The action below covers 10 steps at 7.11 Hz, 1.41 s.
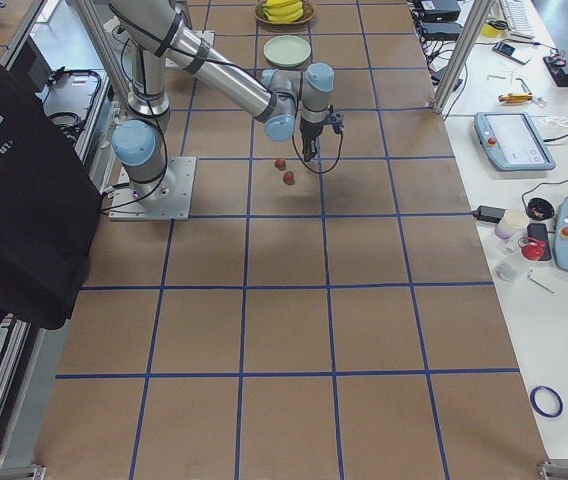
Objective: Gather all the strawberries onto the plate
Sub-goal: 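Carry the strawberry toward the plate and set it down mid-table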
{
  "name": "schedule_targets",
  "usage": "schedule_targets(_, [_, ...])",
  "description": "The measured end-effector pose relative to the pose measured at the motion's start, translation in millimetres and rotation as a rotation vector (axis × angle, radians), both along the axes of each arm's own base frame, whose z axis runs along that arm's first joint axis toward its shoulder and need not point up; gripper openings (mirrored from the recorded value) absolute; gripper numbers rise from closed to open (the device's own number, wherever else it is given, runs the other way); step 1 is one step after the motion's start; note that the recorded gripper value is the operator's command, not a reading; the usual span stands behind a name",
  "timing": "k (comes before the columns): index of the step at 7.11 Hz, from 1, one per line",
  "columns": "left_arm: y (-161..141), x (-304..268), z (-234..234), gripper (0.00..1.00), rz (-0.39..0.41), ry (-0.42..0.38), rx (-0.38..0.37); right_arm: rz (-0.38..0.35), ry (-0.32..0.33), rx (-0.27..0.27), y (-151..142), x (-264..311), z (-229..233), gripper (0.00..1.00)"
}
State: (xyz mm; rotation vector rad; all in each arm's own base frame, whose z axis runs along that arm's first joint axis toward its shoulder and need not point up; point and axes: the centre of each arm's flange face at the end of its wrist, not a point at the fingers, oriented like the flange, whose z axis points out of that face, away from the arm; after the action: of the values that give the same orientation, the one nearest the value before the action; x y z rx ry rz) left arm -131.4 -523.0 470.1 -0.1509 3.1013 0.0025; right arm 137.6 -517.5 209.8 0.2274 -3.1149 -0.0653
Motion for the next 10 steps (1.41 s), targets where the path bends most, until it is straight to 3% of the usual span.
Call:
schedule_targets(2, [0.1,0.0,0.0,1.00,0.001,0.000,0.000,-0.046,-0.034,-0.007,0.7,75.7,19.3,0.00])
schedule_targets(5, [0.2,-0.2,-0.2,1.00,0.003,0.000,0.000,-0.191,-0.149,0.009,7.0,198.9,26.1,0.00])
schedule_targets(7, [0.3,-0.8,-0.2,1.00,0.003,0.002,0.000,-0.236,-0.159,0.024,14.2,257.3,13.1,0.00])
schedule_targets(10, [0.5,-1.0,-0.9,1.00,0.005,0.002,0.002,-0.249,-0.143,0.055,41.4,300.6,-17.2,0.00])
